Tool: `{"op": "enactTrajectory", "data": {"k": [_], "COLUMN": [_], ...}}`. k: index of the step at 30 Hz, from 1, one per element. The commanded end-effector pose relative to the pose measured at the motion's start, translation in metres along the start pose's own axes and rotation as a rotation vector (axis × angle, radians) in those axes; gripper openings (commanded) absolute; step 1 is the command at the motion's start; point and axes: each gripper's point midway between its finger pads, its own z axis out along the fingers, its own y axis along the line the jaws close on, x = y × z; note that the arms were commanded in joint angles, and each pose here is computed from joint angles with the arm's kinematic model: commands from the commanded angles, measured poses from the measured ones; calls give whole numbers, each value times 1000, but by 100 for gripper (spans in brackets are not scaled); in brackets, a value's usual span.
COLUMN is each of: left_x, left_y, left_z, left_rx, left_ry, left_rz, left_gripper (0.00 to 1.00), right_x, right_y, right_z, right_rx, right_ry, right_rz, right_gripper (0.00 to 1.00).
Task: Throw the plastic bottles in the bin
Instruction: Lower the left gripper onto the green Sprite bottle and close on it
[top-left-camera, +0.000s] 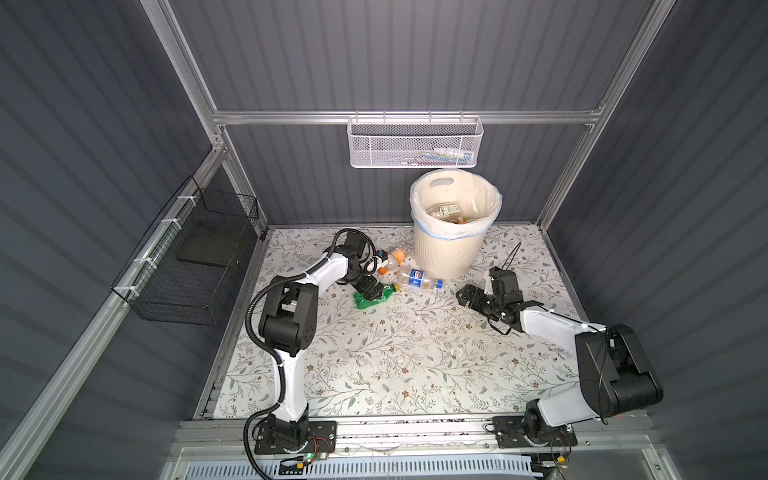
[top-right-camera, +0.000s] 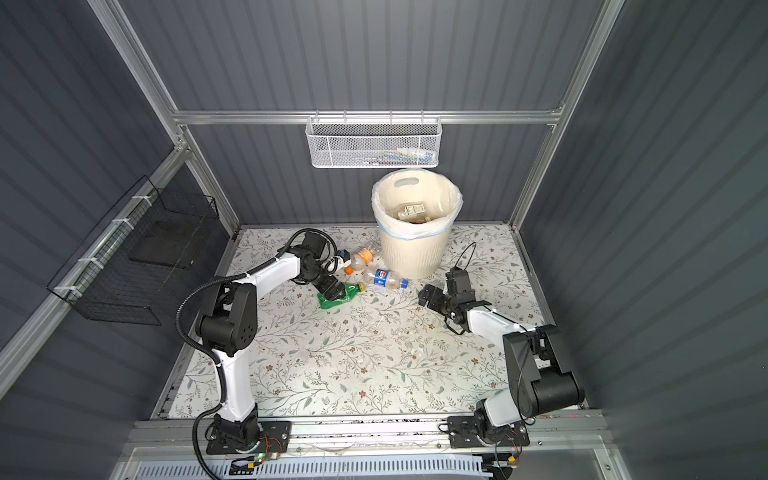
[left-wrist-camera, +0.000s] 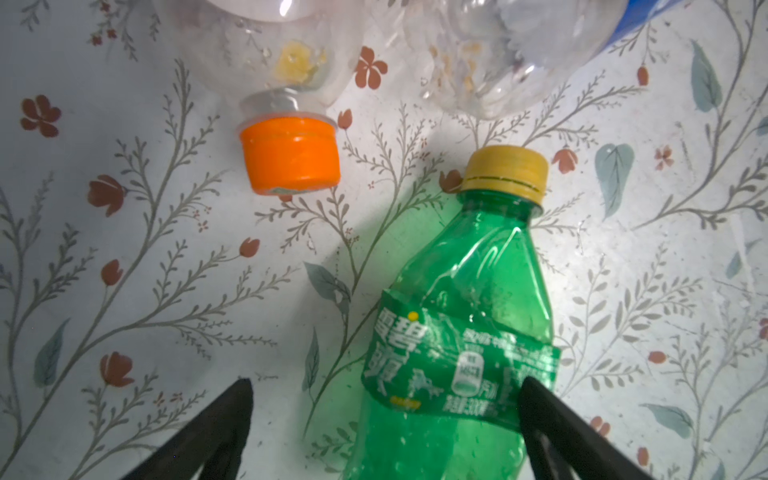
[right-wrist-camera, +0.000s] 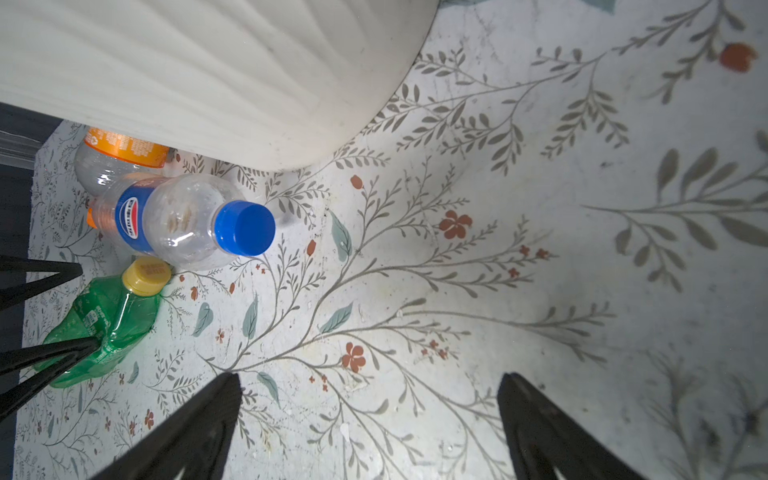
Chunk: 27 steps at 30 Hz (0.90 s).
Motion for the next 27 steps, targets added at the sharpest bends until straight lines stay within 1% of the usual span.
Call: {"op": "enactTrajectory", "data": {"k": [1,3,7,13,21,27], "left_x": [-1,-5,-2,-3,-20,-8], "left_y": [-9,-12,-17,-18,-17,-14], "left_z": [-2,-3,-2,-3,-13,-1], "left_rx": [36,52,79,80,86,82], "left_ry": [-20,-39,-37,-41,-93,-41], "left_rz": [-4,-8,-26,-18,-11,-17], "left_gripper": [100,100,100,100,100,100], "right_x": [-6,-5,-6,-6,-10,-11], "right_y": [4,4,7,7,10,12], "right_z": [-2,-2,-1,-1,-2,-1], "right_rx": [-11,-14,-26,-23,-29,-36], "right_ry": [-15,-12,-10,-10,-12,-10], "right_rz": [6,10,16,9,4,6], "right_gripper": [98,98,98,98,98,98]}}
